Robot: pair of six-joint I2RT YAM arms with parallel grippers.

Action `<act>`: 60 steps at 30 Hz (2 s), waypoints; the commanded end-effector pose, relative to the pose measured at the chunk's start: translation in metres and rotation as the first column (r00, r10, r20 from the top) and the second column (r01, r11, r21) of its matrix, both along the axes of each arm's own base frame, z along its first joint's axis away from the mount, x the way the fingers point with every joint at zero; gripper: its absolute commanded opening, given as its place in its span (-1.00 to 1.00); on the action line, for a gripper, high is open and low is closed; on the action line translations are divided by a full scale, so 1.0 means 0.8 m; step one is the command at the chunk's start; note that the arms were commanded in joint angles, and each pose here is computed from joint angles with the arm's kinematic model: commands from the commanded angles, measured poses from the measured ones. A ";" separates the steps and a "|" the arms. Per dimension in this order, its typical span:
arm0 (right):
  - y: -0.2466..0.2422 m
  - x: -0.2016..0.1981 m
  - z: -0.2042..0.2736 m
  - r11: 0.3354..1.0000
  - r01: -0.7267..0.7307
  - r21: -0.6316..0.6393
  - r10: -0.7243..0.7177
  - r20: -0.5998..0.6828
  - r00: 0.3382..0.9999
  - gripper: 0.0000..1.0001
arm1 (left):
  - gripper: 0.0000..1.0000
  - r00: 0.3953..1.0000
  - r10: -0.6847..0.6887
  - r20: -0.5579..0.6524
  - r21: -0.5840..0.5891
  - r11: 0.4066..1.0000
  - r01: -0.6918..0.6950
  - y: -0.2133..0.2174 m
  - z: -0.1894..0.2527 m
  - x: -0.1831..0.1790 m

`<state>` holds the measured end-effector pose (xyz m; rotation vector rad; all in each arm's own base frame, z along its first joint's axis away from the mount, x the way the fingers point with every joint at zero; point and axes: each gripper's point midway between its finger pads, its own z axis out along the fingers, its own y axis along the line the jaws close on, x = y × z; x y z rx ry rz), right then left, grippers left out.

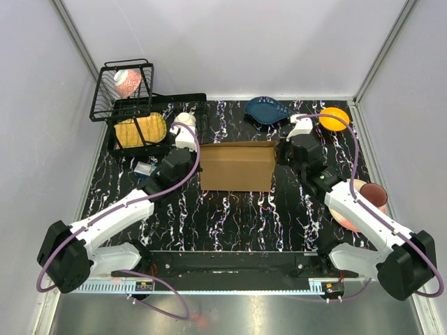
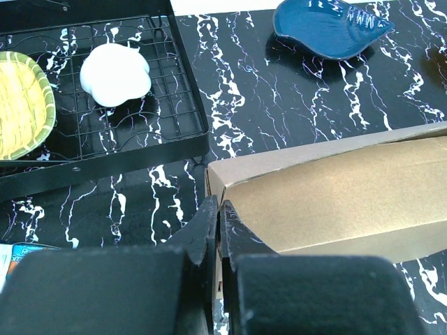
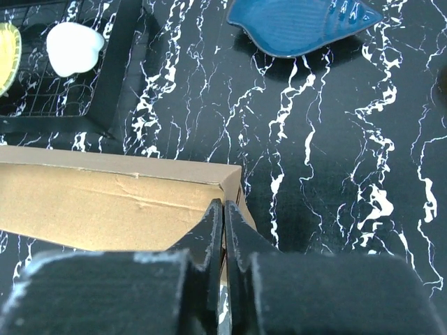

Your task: Fold the paper box

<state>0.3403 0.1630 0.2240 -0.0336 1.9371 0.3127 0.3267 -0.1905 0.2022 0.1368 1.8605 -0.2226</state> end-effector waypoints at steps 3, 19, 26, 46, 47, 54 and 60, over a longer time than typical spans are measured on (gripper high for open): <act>-0.011 -0.005 0.000 0.999 0.028 0.026 -0.028 0.026 0.999 -1.00 | -1.00 0.977 -0.013 -0.213 0.140 0.989 0.044 0.019 -0.081 -0.037; -0.041 -0.100 -0.142 0.977 0.163 0.137 -0.117 -0.297 0.948 -1.00 | -1.00 0.965 0.070 -0.254 -0.013 0.997 -0.075 0.029 -0.129 -0.065; -0.044 -0.116 -0.187 0.966 0.226 0.126 -0.156 -0.415 0.896 -1.00 | -1.00 0.943 0.098 -0.318 0.001 0.995 -0.103 0.027 -0.178 -0.080; -0.055 -0.122 -0.027 0.954 0.188 0.235 -0.131 -0.236 0.963 -0.09 | -1.00 0.933 0.172 -0.316 0.089 0.984 -0.152 0.047 -0.182 -0.082; -0.055 -0.123 -0.014 0.950 0.178 0.257 -0.126 -0.207 0.970 -0.12 | -1.00 0.933 0.169 -0.316 0.085 0.985 -0.149 0.046 -0.181 -0.082; -0.038 -0.088 0.102 0.922 0.050 0.383 -0.091 0.091 0.992 -0.53 | -1.00 0.934 0.168 -0.315 0.085 0.985 -0.149 0.045 -0.179 -0.081; 0.000 -0.031 0.124 0.948 -0.015 0.319 -0.036 0.152 0.988 -0.49 | -1.00 0.937 0.158 -0.312 0.096 0.986 -0.135 0.042 -0.175 -0.079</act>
